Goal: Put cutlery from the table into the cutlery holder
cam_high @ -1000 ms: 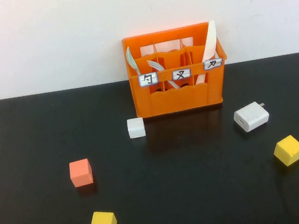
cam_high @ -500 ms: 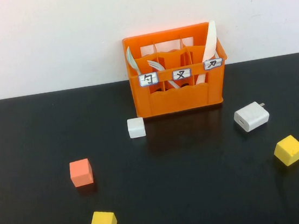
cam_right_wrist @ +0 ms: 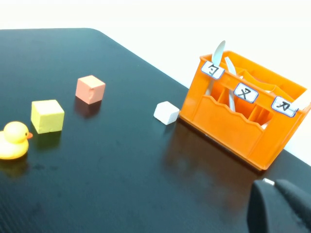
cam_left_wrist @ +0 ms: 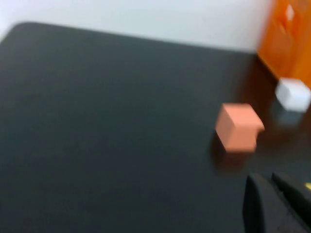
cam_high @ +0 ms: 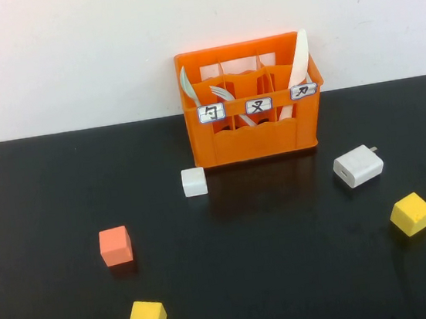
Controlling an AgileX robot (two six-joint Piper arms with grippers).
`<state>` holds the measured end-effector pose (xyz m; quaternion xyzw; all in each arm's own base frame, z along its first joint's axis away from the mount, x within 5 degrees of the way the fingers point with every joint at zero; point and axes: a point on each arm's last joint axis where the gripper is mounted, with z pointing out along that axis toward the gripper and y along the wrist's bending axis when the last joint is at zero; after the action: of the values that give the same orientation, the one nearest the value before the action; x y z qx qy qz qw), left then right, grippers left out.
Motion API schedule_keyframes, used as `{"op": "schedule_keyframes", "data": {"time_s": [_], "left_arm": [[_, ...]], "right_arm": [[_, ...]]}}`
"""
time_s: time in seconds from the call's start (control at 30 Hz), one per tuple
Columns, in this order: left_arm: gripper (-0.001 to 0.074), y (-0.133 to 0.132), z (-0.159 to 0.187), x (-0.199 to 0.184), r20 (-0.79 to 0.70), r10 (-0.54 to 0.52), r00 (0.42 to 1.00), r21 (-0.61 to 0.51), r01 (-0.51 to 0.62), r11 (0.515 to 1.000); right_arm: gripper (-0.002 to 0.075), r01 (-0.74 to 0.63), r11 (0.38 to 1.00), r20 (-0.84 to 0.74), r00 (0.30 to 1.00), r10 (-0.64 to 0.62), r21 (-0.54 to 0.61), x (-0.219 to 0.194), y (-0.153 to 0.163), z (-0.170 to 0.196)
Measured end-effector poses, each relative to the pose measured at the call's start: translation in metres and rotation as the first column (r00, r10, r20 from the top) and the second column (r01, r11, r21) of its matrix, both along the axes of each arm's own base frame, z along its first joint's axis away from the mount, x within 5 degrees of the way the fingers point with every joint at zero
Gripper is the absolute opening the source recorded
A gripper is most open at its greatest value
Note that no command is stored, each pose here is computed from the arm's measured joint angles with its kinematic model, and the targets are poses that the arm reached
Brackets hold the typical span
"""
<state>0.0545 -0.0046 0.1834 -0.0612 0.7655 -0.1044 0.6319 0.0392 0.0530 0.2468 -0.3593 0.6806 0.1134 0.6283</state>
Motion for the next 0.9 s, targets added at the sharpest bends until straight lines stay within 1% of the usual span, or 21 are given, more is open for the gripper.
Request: {"op": "schedule_keyframes", "data": {"time_s": [0.07,0.17,0.4,0.9], "left_arm": [[-0.0001,0.001,0.003,0.001,0.037,0.021,0.999,-0.018,-0.021,1.000],[-0.0001,0.001,0.003,0.001,0.031,0.027,0.999,-0.026,-0.026,0.999],[-0.0001,0.001,-0.006,-0.001,-0.070,0.024,0.997,-0.022,-0.025,0.999],[-0.0001,0.002,-0.007,-0.002,-0.076,0.017,0.997,0.062,-0.012,0.998]], "right_arm": [[-0.0002,0.000,1.000,0.000,1.000,0.000,0.000,0.000,0.000,0.000],[-0.0002,0.000,1.000,0.000,1.000,0.000,0.000,0.000,0.000,0.000],[-0.0002,0.000,1.000,-0.002,1.000,0.000,0.000,0.000,0.000,0.000],[-0.0002,0.000,1.000,-0.002,1.000,0.000,0.000,0.000,0.000,0.000]]}}
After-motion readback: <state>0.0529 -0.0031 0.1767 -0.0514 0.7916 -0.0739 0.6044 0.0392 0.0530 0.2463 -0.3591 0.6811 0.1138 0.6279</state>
